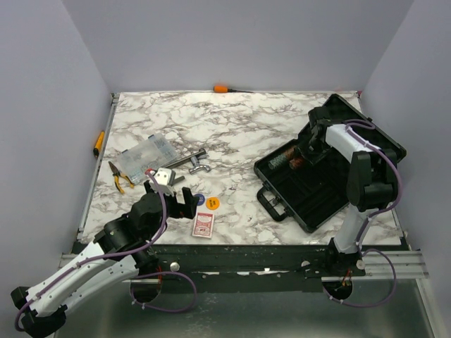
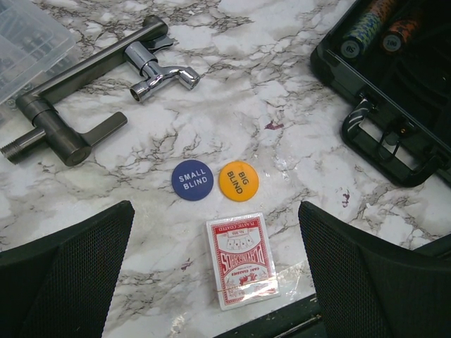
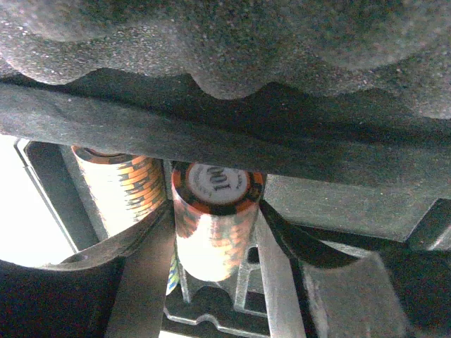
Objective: Pack up texas hold em set
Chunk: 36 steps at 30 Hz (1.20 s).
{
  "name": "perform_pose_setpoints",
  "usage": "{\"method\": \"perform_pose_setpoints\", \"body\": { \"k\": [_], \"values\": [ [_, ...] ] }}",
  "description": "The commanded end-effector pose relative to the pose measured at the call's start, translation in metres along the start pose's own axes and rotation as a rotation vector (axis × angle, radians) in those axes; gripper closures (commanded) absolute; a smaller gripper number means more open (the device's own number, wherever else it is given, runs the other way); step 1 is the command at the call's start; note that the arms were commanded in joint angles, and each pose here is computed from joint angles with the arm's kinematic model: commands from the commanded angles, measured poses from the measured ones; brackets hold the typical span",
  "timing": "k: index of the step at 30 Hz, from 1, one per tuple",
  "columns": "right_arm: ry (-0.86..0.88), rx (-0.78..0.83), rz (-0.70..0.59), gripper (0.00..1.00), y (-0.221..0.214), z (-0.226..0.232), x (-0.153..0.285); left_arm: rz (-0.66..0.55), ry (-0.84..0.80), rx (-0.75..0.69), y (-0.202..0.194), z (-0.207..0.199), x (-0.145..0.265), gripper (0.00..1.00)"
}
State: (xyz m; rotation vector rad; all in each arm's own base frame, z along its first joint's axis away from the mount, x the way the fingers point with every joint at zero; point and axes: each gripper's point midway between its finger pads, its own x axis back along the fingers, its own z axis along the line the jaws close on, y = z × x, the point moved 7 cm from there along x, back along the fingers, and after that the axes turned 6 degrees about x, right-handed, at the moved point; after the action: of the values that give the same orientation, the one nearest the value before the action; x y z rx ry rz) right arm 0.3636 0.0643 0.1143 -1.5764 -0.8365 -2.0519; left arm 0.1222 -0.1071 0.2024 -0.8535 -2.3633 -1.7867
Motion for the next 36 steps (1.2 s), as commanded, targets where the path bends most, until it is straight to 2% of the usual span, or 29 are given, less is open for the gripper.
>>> {"method": "perform_pose_setpoints", "body": {
  "k": [1, 5, 15, 23, 31, 36],
  "values": [
    [0.025, 0.01, -0.018, 0.46, 0.01, 0.005, -0.003, 0.006, -0.002, -0.006, -0.001, -0.001, -0.003, 0.02],
    [0.038, 0.02, -0.024, 0.37, 0.012, 0.006, 0.0, 0.009, -0.007, -0.006, -0.001, -0.001, -0.003, 0.02],
    [0.116, 0.068, -0.082, 0.28, 0.025, 0.017, 0.035, 0.028, -0.011, -0.01, -0.003, -0.003, -0.005, 0.02],
    [0.173, 0.133, -0.096, 0.05, 0.025, 0.018, 0.065, 0.081, -0.026, -0.013, -0.004, -0.009, -0.006, 0.01],
    [0.205, 0.225, -0.121, 0.02, 0.019, 0.007, 0.09, 0.191, -0.029, -0.006, -0.008, -0.017, -0.007, 0.01],
    [0.209, 0.262, -0.107, 0.02, 0.007, -0.009, 0.103, 0.289, 0.045, 0.007, -0.014, -0.017, -0.009, 0.02]
  ]
}}
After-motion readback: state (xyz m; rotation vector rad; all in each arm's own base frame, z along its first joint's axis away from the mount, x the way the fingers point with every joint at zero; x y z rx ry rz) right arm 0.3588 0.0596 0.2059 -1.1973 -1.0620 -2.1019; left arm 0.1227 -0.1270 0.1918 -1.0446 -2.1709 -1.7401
